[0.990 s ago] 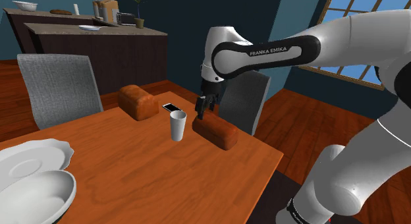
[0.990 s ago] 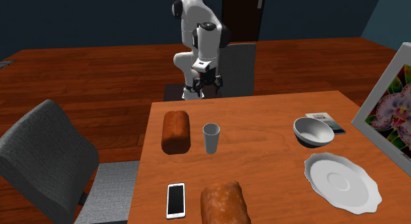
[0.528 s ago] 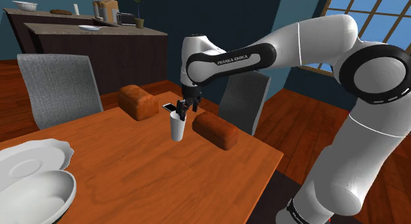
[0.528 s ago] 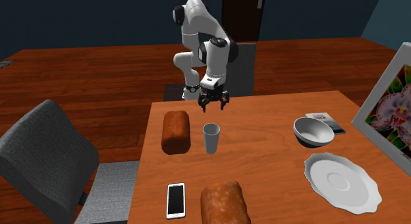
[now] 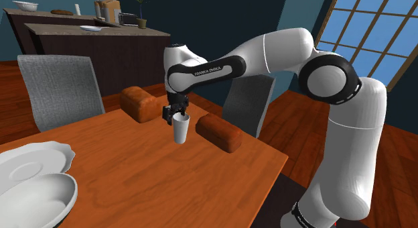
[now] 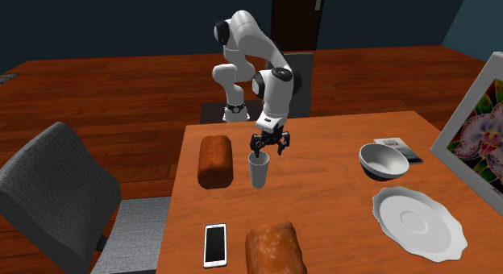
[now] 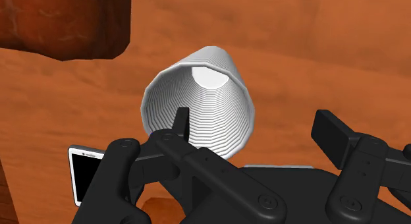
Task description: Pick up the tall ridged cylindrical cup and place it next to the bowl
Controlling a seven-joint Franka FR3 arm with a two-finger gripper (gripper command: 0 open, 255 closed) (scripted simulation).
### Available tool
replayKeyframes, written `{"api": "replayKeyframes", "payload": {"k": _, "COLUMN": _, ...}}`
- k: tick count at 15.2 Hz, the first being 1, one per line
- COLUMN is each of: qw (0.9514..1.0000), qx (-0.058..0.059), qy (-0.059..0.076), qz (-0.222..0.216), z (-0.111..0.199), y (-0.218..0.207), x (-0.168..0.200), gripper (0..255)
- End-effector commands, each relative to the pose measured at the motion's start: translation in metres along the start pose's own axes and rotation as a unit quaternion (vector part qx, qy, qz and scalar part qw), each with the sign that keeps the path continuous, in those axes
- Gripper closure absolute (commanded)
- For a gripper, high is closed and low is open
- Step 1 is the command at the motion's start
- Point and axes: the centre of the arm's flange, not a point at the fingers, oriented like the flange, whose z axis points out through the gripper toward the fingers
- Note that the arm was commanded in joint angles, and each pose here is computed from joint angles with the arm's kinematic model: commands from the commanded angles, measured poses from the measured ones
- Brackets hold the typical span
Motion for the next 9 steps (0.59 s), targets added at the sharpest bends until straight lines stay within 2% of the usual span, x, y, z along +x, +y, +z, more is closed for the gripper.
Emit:
{"api": "replayKeyframes", "payload": {"k": 1, "qw": 1.0, "qx": -0.001, "qy": 0.0, "qz": 0.0, "z": 0.011, "y": -0.001, "x": 0.004, "gripper": 0}}
{"api": "replayKeyframes", "payload": {"k": 6, "qw": 1.0, "qx": -0.001, "qy": 0.0, "qz": 0.0, "z": 0.035, "y": -0.001, "x": 0.004, "gripper": 0}}
{"api": "replayKeyframes", "payload": {"k": 9, "qw": 1.0, "qx": -0.001, "qy": 0.0, "qz": 0.0, "z": 0.035, "y": -0.001, "x": 0.004, "gripper": 0}}
